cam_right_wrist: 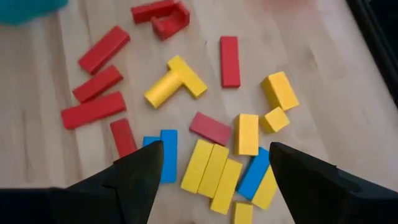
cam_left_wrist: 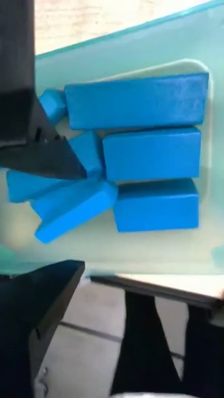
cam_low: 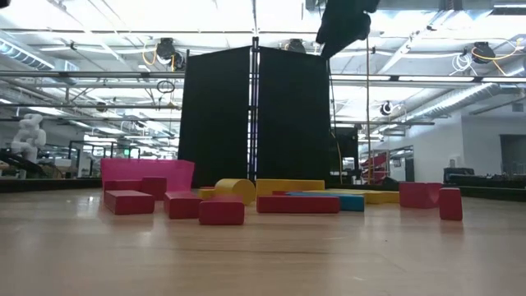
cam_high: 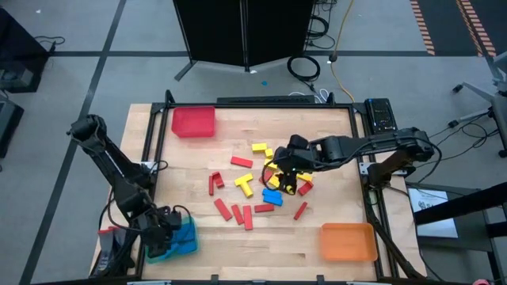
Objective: Sort blocks
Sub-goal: Put the blue block into the green bin
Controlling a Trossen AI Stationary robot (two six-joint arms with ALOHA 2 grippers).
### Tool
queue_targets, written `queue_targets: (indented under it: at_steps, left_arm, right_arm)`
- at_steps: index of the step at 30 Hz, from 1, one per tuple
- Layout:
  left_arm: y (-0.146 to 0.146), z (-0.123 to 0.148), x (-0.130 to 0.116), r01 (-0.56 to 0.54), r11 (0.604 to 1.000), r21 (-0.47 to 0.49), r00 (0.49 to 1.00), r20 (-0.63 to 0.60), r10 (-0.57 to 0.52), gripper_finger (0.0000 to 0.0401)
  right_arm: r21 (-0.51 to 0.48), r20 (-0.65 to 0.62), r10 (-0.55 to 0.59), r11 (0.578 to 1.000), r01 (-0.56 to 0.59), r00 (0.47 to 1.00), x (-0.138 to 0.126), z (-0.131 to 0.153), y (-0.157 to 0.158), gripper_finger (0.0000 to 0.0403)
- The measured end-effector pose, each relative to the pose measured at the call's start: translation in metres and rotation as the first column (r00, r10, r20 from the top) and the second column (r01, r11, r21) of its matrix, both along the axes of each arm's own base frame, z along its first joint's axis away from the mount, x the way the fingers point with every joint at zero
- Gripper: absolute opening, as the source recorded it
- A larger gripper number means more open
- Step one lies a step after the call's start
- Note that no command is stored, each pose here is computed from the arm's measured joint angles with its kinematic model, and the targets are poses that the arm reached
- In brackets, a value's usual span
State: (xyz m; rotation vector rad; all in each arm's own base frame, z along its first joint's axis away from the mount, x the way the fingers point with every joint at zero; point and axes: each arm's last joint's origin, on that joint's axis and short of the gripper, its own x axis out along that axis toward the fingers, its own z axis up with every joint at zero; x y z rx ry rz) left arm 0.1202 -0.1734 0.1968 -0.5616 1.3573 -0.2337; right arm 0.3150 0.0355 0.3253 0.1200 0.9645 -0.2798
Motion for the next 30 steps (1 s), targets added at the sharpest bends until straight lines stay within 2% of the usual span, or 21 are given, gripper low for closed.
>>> queue_targets:
  at_steps: [6,13,17,20,24,30]
  left_arm:
    - [0.003,0.005,-0.001,0.003,1.000,-0.028,1.000,0.004,-0.003,0.0271]
    - [0.020,0.026,-0.002,-0.059,0.991,-0.124,0.997,0.036,0.064,0.0276]
    - [0.038,0.042,-0.004,-0.121,0.977,-0.177,0.986,0.095,0.139,0.0276]
    - [0.051,0.051,-0.007,-0.191,0.960,-0.204,0.963,0.149,0.223,0.0276]
    - [0.063,0.062,-0.009,-0.275,0.935,-0.223,0.909,0.258,0.328,0.0277]
    - [0.070,0.068,-0.012,-0.336,0.914,-0.226,0.851,0.344,0.397,0.0277]
  right_arm:
    - [-0.010,-0.073,0.015,1.000,-0.015,0.997,0.015,-0.022,0.003,0.0290]
    - [0.028,-0.119,0.078,0.997,-0.075,0.990,0.040,-0.054,0.008,0.0290]
    - [0.025,-0.211,0.088,0.996,-0.085,0.974,0.054,-0.085,0.008,0.0290]
    - [0.050,-0.284,0.126,0.992,-0.117,0.951,0.064,-0.112,0.010,0.0290]
    - [0.064,-0.340,0.148,0.989,-0.134,0.929,0.074,-0.142,0.013,0.0290]
    - [0.083,-0.415,0.152,0.988,-0.129,0.897,0.078,-0.169,0.013,0.0290]
